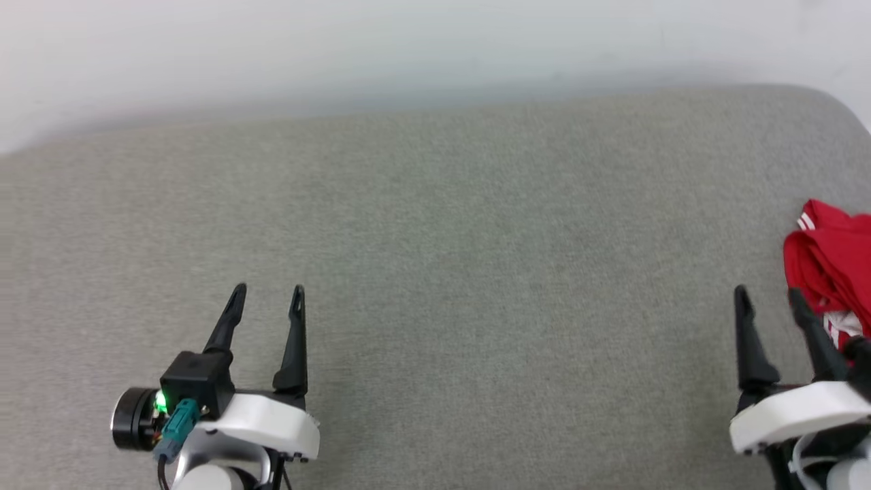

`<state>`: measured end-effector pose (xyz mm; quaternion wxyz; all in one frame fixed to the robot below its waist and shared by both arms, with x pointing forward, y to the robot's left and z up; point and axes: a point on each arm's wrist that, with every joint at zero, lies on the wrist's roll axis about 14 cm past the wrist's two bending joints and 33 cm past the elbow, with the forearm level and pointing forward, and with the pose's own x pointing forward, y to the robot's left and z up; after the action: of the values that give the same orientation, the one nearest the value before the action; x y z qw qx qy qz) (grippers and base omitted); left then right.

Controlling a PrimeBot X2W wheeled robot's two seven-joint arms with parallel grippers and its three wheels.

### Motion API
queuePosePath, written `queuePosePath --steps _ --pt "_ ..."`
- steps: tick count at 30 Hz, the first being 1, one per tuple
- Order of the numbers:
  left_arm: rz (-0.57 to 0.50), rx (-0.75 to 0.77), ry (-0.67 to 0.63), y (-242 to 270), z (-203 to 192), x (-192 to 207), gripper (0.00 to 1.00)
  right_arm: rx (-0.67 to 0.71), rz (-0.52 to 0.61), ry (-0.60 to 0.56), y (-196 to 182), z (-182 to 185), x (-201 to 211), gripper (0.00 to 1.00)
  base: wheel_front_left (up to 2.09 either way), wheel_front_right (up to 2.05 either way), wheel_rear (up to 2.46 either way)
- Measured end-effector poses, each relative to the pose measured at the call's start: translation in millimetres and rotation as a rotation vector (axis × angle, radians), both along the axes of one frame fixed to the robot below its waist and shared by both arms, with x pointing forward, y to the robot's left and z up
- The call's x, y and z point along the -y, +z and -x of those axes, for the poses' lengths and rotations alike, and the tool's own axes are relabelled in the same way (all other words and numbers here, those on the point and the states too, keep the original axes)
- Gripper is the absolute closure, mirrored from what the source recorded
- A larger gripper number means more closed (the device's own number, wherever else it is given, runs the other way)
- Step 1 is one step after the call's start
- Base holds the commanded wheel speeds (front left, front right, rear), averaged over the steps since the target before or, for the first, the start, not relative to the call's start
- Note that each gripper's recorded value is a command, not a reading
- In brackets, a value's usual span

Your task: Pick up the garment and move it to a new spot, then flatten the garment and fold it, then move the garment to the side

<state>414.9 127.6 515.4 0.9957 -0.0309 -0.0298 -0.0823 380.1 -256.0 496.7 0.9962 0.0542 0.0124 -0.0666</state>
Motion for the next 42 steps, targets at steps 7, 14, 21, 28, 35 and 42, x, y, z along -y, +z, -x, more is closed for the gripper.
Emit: queuePosePath --steps 7,14,21,28,35,42 --pt "-0.016 0.0 0.096 1.3 26.9 -33.3 0.0 0.059 -0.004 0.123 31.9 17.5 -47.5 0.0 0.0 0.0 0.0" --pt "-0.034 0.004 0.131 0.9 45.5 -48.3 0.0 0.098 0.033 0.172 55.9 36.2 -64.3 0.0 0.0 0.0 0.0" --pt "-0.043 -0.024 0.124 -11.4 55.6 -47.3 0.0 0.088 0.047 0.16 58.4 54.1 -61.1 0.0 0.0 0.0 0.0" --pt "-0.039 -0.022 0.121 -12.5 56.4 -45.4 0.0 0.08 0.04 0.143 56.5 61.6 -55.7 0.0 0.0 0.0 0.0" --pt "-0.036 -0.018 0.124 -12.3 55.6 -46.7 0.0 0.078 0.041 0.146 56.0 60.9 -56.7 0.0 0.0 0.0 0.0" --pt "-0.037 -0.013 0.119 -10.7 52.3 -46.4 0.0 0.08 0.043 0.158 56.4 59.2 -60.8 0.0 0.0 0.0 0.0"
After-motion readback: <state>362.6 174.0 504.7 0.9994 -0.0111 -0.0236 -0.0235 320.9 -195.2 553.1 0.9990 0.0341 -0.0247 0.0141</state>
